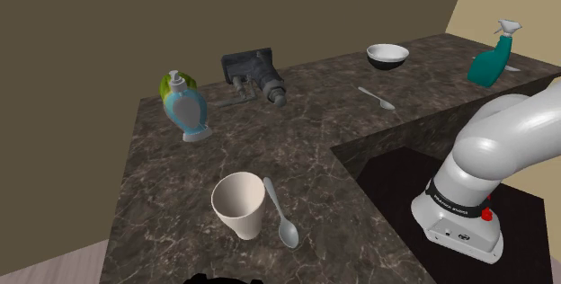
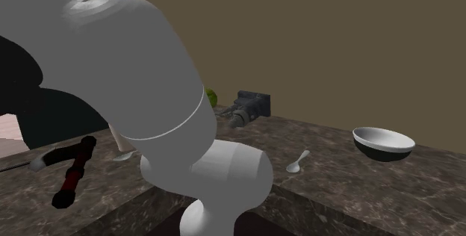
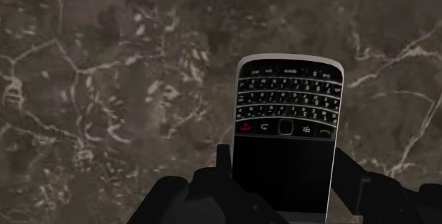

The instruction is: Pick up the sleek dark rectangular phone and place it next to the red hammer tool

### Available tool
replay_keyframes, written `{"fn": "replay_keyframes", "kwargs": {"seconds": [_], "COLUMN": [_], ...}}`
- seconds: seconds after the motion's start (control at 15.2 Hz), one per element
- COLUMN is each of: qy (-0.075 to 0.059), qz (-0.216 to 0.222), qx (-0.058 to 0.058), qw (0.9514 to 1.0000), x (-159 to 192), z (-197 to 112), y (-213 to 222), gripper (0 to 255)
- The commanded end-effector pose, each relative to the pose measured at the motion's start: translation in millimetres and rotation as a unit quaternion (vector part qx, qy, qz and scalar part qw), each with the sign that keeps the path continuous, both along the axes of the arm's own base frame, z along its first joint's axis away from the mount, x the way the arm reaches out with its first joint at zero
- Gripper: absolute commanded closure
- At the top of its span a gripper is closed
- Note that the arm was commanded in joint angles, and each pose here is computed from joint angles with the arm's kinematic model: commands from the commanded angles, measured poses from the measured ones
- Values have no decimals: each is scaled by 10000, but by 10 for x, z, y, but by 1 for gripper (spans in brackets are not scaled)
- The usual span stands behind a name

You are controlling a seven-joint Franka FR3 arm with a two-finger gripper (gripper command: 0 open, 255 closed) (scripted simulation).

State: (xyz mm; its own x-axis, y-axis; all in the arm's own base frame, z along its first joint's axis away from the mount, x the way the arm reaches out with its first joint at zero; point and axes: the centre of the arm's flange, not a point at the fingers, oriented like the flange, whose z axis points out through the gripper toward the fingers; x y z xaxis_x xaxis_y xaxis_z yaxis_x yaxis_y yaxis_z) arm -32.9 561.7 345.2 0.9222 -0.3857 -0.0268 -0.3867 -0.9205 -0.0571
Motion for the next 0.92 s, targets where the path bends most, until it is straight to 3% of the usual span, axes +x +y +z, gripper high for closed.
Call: {"fn": "replay_keyframes", "kwargs": {"seconds": [0.0, 0.33, 0.4, 0.73, 0.86], "qy": [0, 0, 0, 0, 0], "qz": [-1, -1, -1, -1, -1], "qx": [2, 2, 2, 2, 2], "qw": [10000, 10000, 10000, 10000, 10000], "x": [-1, -1, -1, -1, 0], "z": [-16, -16, -16, -16, 247], "y": [2, 2, 2, 2, -15], "gripper": [255, 255, 0, 0, 0]}}
